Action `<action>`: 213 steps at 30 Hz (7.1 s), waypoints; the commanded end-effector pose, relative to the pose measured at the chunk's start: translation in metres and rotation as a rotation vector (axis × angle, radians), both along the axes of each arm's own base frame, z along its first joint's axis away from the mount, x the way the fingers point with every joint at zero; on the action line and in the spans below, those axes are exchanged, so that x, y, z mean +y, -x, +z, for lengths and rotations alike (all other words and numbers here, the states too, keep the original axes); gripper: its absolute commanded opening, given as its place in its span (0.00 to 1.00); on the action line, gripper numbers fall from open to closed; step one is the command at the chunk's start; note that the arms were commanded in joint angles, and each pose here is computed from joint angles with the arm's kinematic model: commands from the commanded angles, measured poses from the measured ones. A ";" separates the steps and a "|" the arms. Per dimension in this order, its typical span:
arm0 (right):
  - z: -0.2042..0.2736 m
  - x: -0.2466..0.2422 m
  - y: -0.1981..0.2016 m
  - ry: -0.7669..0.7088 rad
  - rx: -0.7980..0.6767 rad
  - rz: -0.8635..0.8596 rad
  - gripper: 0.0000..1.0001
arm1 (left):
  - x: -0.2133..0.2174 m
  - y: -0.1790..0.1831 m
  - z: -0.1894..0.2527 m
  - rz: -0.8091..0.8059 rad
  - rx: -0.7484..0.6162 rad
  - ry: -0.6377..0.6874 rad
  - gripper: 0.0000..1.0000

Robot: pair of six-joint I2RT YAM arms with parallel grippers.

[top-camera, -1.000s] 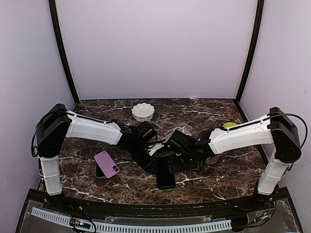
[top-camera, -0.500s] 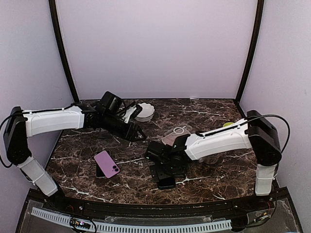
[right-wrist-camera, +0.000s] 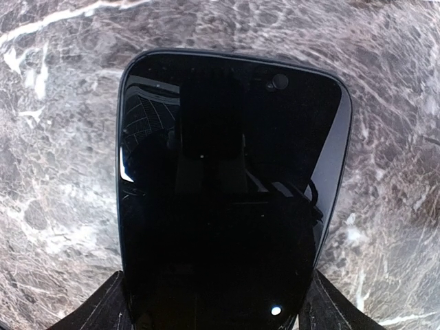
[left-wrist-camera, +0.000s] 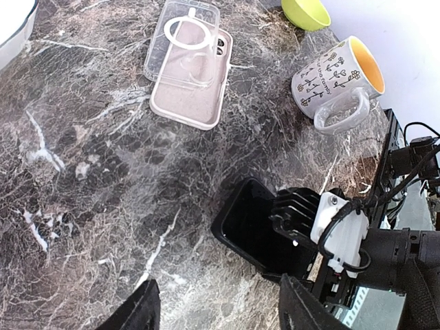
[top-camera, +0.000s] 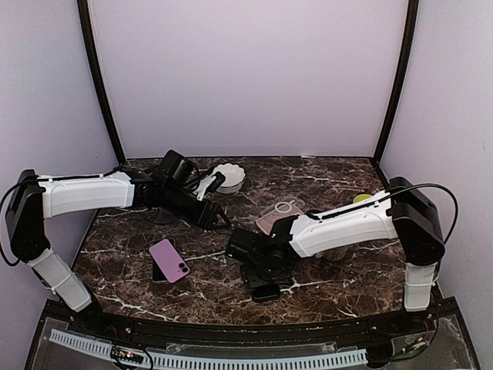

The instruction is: Put the phone into the phone case

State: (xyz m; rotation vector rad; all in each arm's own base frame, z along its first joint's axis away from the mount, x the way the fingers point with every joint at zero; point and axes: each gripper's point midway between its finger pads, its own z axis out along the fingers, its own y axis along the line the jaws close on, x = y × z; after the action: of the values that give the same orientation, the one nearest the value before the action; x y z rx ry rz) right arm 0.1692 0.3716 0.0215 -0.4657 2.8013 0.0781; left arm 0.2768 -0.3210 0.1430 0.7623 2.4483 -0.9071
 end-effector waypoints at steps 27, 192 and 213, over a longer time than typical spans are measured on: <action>0.286 0.022 -0.015 -0.566 -0.996 0.180 0.19 | -0.051 0.043 0.180 -0.036 -0.447 0.628 0.81; 0.265 0.038 0.016 -0.997 -0.526 0.903 0.00 | -0.026 0.121 0.188 -0.283 -0.646 0.808 0.17; 0.093 0.108 -0.152 -0.770 -0.029 0.266 0.00 | 0.135 -0.027 0.018 0.623 -0.303 -0.052 0.99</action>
State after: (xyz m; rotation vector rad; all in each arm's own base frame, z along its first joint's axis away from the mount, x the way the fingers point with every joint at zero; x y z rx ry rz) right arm 0.2978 0.4623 0.1055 -0.7237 2.4227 1.0511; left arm 0.3062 -0.1865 0.1648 0.1148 2.2137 -0.4437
